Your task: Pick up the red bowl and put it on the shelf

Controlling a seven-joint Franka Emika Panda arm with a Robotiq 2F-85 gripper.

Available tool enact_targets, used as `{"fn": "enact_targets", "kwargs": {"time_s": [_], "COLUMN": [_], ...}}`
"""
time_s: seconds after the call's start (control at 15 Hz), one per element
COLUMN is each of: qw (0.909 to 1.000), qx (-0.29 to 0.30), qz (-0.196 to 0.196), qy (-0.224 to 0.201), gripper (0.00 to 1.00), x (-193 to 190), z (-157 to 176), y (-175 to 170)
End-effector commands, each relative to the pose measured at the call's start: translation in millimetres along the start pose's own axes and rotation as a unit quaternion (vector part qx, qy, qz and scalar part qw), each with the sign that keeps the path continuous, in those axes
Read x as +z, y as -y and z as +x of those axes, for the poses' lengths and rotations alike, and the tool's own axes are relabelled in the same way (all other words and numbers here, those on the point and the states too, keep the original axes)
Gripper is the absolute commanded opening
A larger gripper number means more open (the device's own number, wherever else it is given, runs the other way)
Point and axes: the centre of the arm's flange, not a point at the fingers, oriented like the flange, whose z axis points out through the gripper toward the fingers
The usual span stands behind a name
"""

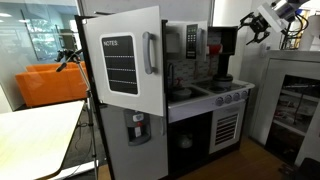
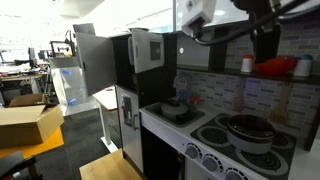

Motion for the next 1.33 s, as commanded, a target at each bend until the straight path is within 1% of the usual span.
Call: {"fn": "enact_targets", "kwargs": {"time_s": [0.0, 0.13, 0.27, 0.4, 0.6, 0.8, 1.0, 1.27], "qw": [0.9953, 0.9859, 0.9722, 0.9542, 0.9215, 0.8849, 0.8433, 0.7788], "qx": [-0.046, -0.095, -0.147, -0.202, -0.278, -0.341, -0.399, -0.474], "qz": [-0.067, -0.104, -0.131, -0.151, -0.176, -0.192, -0.205, -0.226], "qy": [0.054, 0.091, 0.127, 0.161, 0.206, 0.253, 0.296, 0.344], "gripper": [1.00, 1.00, 1.00, 1.00, 1.00, 1.00, 1.00, 1.00], "x": [-30, -32, -32, -33, -37, -42, -47, -55], "z": [-45, -69, -89, -108, -127, -134, -135, -133], "y": [16, 35, 56, 74, 87, 84, 68, 44]}}
